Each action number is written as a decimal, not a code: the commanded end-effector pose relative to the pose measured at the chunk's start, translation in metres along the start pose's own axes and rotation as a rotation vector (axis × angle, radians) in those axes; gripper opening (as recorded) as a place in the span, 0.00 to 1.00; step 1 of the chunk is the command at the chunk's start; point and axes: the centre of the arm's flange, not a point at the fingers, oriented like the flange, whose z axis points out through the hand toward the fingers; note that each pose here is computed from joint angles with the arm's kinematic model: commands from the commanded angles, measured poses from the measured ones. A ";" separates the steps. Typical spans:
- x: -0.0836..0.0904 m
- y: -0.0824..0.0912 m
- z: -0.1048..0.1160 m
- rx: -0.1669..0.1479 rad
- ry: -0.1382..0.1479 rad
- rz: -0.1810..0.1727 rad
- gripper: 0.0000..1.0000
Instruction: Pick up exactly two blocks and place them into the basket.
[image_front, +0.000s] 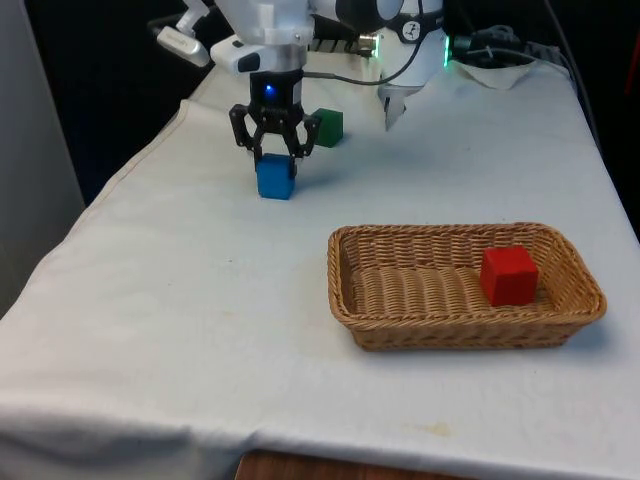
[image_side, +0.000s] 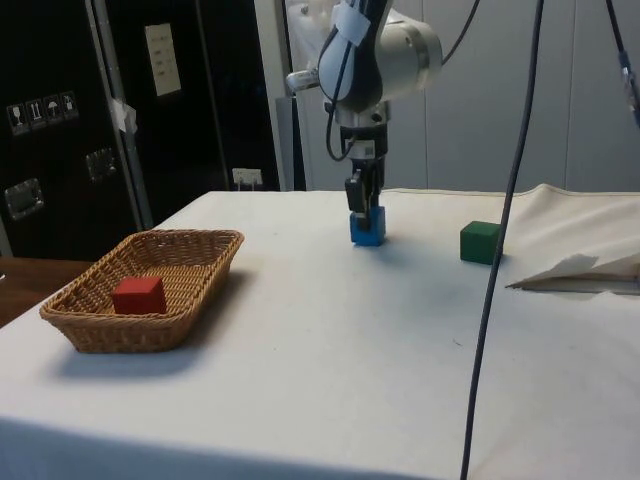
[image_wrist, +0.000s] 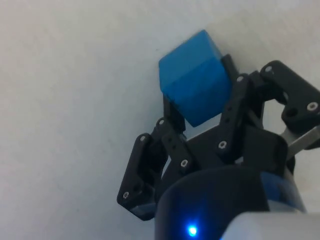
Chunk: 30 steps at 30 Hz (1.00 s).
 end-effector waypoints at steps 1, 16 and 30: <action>0.004 -0.003 -0.008 0.002 0.005 0.000 0.02; 0.041 -0.022 -0.055 0.031 0.044 -0.016 0.02; 0.080 -0.026 -0.095 0.061 0.068 -0.040 0.02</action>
